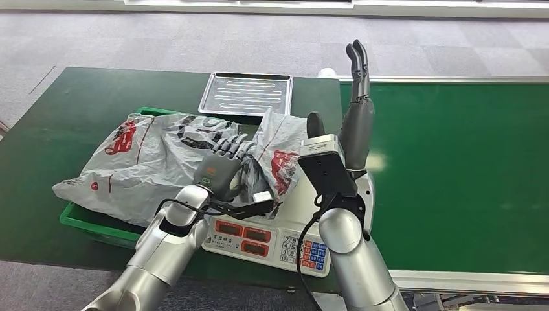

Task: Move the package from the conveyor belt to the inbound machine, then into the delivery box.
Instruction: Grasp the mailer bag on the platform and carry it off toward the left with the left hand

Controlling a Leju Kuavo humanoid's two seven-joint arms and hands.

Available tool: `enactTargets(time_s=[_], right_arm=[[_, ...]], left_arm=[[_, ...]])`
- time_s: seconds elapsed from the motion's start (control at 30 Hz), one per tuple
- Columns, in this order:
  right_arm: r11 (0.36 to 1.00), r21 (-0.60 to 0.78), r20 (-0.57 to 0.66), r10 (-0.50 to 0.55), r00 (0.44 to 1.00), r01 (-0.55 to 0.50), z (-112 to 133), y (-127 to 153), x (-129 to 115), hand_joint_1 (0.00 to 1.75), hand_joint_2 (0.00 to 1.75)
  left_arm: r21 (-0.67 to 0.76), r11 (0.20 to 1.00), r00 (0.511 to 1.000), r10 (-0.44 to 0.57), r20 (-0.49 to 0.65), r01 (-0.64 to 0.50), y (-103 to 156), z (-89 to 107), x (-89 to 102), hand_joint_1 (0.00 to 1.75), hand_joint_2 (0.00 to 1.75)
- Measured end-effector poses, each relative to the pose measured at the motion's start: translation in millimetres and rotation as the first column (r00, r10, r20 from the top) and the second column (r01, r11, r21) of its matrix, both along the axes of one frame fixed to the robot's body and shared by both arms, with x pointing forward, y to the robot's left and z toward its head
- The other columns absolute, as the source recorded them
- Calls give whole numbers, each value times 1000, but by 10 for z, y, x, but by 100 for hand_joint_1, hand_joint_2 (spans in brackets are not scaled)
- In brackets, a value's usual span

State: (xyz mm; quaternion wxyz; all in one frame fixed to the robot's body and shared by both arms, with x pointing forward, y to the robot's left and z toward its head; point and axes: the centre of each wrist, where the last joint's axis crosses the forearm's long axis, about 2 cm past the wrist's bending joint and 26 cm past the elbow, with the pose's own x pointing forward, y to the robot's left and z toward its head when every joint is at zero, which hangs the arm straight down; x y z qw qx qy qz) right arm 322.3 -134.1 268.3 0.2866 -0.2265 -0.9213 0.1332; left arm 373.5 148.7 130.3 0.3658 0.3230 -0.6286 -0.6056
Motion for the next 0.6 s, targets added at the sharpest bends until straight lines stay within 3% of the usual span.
enactTargets(time_s=[0.6], right_arm=[[999,-14,-33,-37,999,37,-54,-49,-3,0,0]], left_arm=[[133,990,996,-41,-82,52,13,-50,189,0,175]])
